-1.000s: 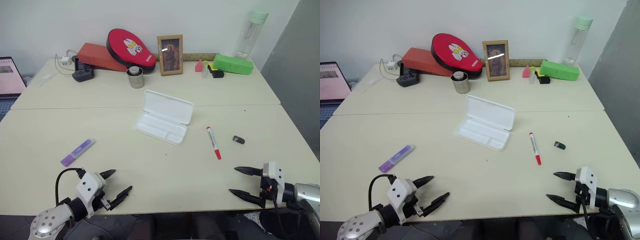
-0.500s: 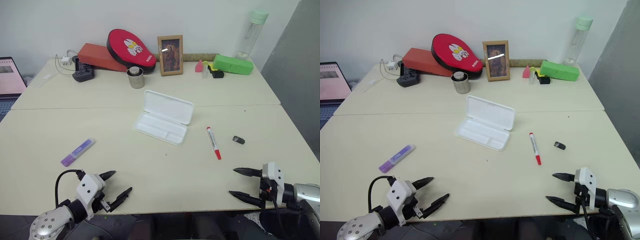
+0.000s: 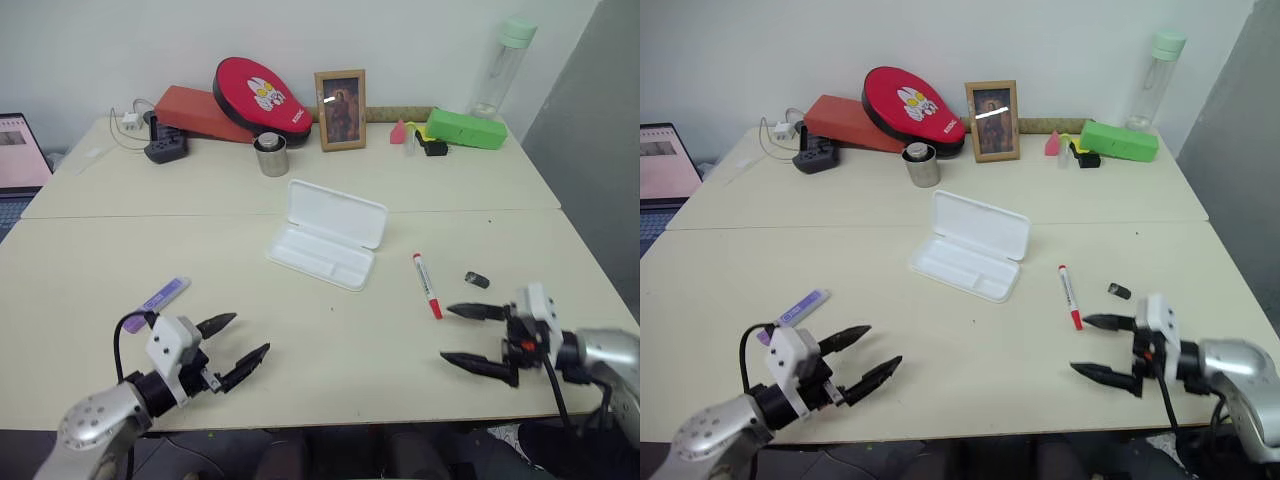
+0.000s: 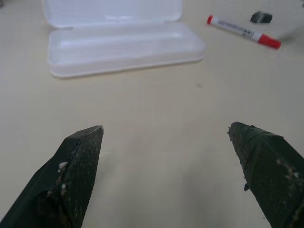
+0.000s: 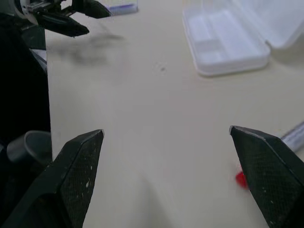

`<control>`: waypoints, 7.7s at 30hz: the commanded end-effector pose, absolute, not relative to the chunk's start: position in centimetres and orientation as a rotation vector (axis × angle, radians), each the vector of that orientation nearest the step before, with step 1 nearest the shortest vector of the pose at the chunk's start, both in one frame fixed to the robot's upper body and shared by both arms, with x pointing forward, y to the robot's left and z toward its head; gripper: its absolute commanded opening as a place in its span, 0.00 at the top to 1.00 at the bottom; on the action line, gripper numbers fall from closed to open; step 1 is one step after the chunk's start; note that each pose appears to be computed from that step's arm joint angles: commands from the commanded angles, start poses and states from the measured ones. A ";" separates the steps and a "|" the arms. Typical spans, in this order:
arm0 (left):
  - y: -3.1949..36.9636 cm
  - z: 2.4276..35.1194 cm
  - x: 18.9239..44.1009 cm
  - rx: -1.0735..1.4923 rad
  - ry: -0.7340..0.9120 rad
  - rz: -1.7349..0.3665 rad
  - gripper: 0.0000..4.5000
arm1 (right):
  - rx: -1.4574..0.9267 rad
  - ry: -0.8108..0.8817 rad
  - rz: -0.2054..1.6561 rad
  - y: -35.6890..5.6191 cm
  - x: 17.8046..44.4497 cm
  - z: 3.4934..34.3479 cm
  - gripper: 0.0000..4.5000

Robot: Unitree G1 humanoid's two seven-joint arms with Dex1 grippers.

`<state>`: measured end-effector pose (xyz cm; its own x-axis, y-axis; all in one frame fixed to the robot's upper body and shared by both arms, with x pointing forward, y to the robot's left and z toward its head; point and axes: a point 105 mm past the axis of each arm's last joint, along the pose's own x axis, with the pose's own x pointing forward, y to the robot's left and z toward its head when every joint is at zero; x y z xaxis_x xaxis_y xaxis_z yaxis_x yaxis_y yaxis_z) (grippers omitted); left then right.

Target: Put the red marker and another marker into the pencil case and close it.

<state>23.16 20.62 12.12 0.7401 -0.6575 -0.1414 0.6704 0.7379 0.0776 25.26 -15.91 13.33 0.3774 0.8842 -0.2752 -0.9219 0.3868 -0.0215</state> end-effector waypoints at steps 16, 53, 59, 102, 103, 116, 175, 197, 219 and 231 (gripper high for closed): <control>19.8 20.4 23.3 0.128 0.023 -0.886 0.00 | -0.330 0.341 1.036 -3.5 30.9 13.9 0.01; 19.9 20.3 22.5 0.134 0.045 -0.852 0.00 | -0.516 0.346 1.065 -1.6 33.4 11.7 1.00; 20.0 20.1 22.0 0.154 0.067 -0.868 0.00 | -0.709 0.202 1.389 -3.4 30.7 12.9 1.00; 19.6 19.4 20.5 0.182 0.136 -0.923 0.00 | -0.749 0.241 1.482 -3.0 29.2 9.6 1.00; 19.6 19.3 20.5 0.181 0.138 -0.924 0.00 | -0.748 0.236 1.480 -3.0 29.3 9.7 1.00; 19.2 19.2 20.7 0.177 0.145 -0.941 0.00 | -0.718 0.176 1.510 -3.0 28.7 11.4 0.35; 14.7 19.7 22.6 0.201 0.059 -1.165 0.00 | -0.270 0.496 0.565 -10.0 31.1 12.9 0.01; 14.5 20.1 22.7 0.202 0.054 -1.154 0.00 | -0.358 0.540 0.541 -8.8 31.1 10.1 0.05; 14.2 20.3 22.8 0.203 0.042 -1.150 0.00 | -0.384 0.557 0.410 -13.0 32.8 10.6 0.95; 18.2 19.8 22.4 0.228 0.097 -0.979 0.00 | -0.560 0.375 0.855 -11.6 29.5 17.3 0.95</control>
